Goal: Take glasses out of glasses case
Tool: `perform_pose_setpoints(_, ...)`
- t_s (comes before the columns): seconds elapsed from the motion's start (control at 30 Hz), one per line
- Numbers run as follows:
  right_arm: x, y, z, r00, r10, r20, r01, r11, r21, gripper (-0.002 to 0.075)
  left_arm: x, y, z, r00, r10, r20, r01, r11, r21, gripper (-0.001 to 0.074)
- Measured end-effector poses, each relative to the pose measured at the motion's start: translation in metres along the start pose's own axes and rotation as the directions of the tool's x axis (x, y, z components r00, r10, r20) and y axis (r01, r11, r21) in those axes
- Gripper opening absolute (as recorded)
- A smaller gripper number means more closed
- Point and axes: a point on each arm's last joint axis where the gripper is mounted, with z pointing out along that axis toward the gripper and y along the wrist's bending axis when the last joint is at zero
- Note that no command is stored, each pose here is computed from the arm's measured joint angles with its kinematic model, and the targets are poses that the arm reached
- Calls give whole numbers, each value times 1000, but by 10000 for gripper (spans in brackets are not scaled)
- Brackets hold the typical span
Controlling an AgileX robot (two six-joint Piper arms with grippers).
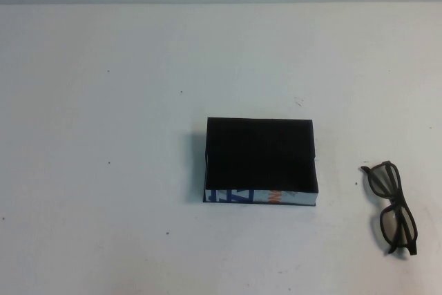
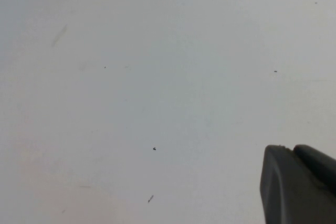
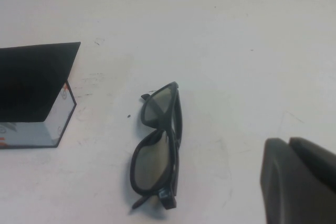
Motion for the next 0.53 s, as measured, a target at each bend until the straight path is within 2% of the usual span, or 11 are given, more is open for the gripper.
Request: perform_pose_setpoints(0.53,0,0,0,1000,3,0,-3,1000,-1,-17,0,0,0,1000,0,0,0,1000,0,-4)
